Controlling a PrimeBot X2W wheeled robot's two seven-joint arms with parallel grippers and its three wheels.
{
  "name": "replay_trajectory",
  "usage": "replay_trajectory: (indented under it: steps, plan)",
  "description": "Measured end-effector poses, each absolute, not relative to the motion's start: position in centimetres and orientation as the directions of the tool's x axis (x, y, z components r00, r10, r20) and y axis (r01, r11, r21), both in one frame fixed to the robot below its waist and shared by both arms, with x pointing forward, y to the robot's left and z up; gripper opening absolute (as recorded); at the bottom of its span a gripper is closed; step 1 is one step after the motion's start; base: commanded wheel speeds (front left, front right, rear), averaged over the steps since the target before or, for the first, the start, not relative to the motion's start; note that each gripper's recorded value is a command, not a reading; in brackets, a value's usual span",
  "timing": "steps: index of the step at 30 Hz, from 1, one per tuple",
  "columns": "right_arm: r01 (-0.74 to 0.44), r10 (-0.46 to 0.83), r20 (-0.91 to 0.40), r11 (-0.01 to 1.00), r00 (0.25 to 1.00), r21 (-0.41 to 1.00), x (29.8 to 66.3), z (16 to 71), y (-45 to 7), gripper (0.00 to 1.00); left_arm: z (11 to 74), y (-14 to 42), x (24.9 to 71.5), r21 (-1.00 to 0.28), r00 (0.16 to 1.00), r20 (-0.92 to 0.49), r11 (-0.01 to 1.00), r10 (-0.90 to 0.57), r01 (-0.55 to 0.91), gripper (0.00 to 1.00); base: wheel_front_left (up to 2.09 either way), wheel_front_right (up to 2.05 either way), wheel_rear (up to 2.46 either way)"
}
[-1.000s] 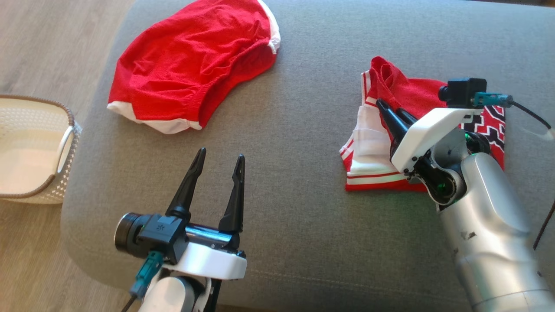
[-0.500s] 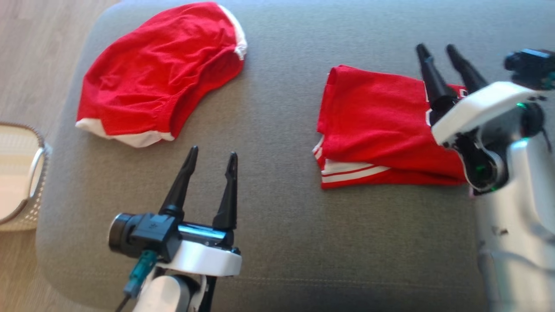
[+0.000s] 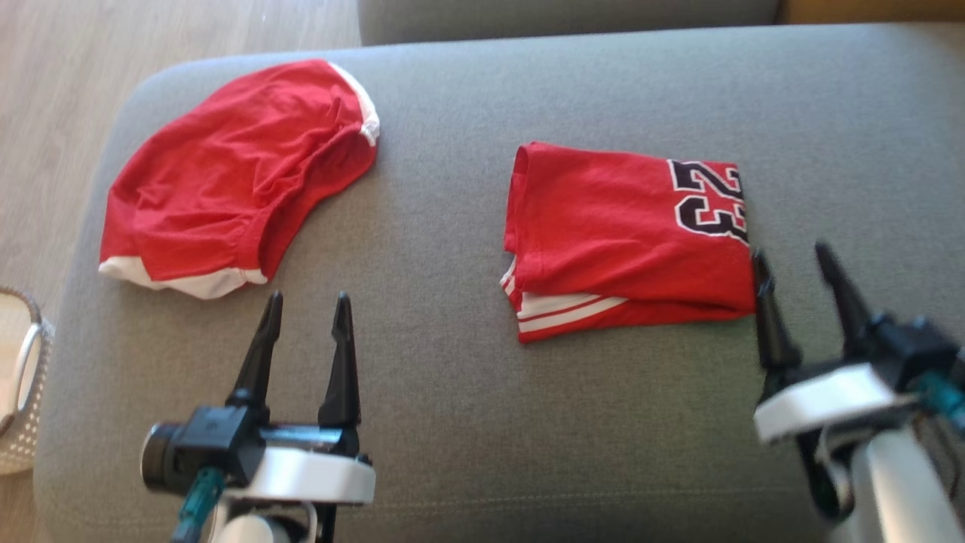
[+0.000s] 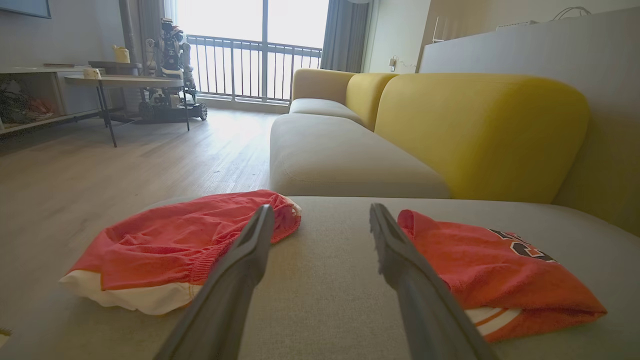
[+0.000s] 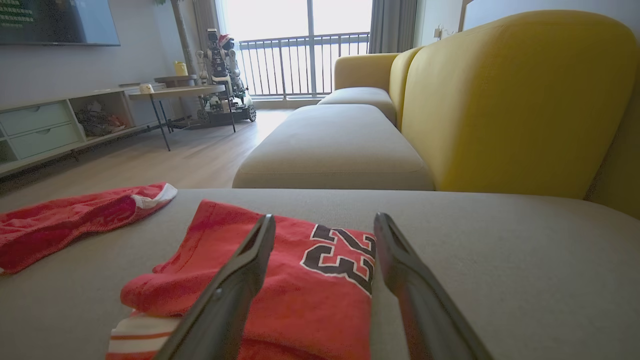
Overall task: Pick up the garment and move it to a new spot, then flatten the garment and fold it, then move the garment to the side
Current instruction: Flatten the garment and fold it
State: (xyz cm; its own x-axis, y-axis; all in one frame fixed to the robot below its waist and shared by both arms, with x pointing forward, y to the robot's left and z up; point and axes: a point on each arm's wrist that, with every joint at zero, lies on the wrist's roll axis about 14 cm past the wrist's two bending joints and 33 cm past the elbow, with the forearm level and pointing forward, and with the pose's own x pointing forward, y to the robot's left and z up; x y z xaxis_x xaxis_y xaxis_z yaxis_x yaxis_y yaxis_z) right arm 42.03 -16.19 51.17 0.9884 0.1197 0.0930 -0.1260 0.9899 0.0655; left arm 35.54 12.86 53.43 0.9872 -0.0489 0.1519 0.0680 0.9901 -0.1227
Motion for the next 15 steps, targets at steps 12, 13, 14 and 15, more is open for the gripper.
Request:
replay_trajectory:
  steps: [12,13,14,15]
  plan:
    - [-0.168,0.164,0.040,0.980,0.986,0.107,37.4,49.1,-14.3,1.00,52.6,13.2,33.5,-0.075,0.990,0.129,0.995,-0.053,0.063,1.00,0.00,0.00,0.00]
    - [-0.168,0.166,0.031,0.979,0.986,0.113,37.1,48.9,-14.3,1.00,52.4,13.2,33.2,-0.072,0.991,0.123,0.995,-0.054,0.063,1.00,0.00,0.00,0.00]
    - [-0.169,0.167,0.030,0.979,0.985,0.117,37.0,48.8,-14.2,1.00,52.2,13.1,33.0,-0.068,0.991,0.117,0.995,-0.060,0.068,1.00,0.00,0.00,0.00]
    - [-0.170,0.167,0.034,0.978,0.985,0.124,37.0,48.9,-14.1,1.00,52.1,13.0,32.8,-0.067,0.992,0.114,0.995,-0.063,0.071,1.00,0.00,0.00,0.00]
